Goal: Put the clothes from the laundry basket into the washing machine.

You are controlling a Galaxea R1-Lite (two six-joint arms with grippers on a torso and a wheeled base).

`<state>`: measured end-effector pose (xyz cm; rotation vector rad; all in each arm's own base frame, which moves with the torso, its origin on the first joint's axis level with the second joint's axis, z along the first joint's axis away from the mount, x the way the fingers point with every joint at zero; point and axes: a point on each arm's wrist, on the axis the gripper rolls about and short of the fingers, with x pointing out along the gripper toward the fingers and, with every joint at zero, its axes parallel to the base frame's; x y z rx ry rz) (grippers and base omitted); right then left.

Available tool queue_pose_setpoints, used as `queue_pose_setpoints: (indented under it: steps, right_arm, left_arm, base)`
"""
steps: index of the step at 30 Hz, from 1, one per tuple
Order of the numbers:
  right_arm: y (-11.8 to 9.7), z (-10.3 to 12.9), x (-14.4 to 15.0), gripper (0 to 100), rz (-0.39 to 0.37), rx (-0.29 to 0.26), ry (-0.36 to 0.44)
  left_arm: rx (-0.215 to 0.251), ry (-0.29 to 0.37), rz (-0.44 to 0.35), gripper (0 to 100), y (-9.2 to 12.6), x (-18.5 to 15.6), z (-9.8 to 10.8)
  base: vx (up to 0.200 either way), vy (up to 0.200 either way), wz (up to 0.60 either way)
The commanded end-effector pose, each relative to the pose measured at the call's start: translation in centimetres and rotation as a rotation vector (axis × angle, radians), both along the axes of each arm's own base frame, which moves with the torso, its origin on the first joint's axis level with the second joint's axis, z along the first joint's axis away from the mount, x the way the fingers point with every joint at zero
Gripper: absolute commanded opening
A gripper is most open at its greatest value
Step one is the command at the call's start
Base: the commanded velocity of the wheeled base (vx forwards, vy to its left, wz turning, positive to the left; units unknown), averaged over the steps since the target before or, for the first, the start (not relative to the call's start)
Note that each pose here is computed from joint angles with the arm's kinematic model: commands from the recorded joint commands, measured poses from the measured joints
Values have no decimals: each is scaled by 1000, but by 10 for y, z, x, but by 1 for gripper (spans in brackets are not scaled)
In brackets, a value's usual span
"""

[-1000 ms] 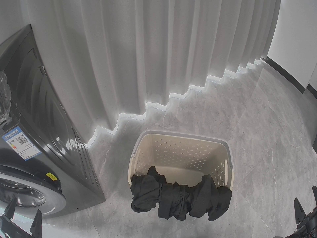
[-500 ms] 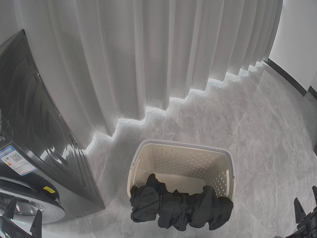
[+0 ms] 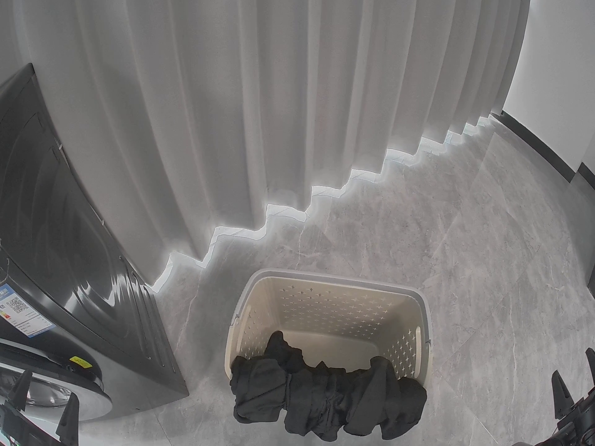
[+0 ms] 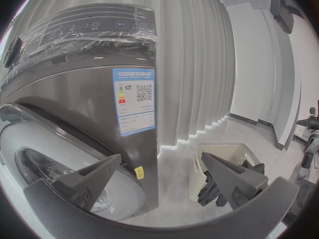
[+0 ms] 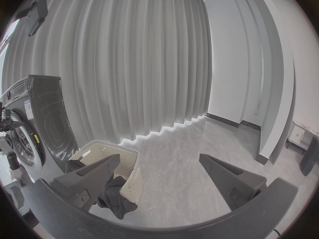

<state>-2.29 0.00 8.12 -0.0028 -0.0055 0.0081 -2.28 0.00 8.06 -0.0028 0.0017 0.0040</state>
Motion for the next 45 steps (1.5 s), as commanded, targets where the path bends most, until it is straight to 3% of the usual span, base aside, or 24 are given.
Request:
queue_pose_setpoints:
  steps: [1,13,45]
  right_arm:
    - [0,-5,1,100,1,0,16]
    - [0,-5,1,100,1,0,16]
    - [0,-5,1,100,0,0,16]
  left_arm:
    - [0,-2,1,100,0,0,-5]
    - [0,-2,1,100,0,0,-5]
    - [-6,-2,-6,100,0,0,-5]
  base:
    - [0,0,0]
    - [50,0,0]
    - [-13,0,0]
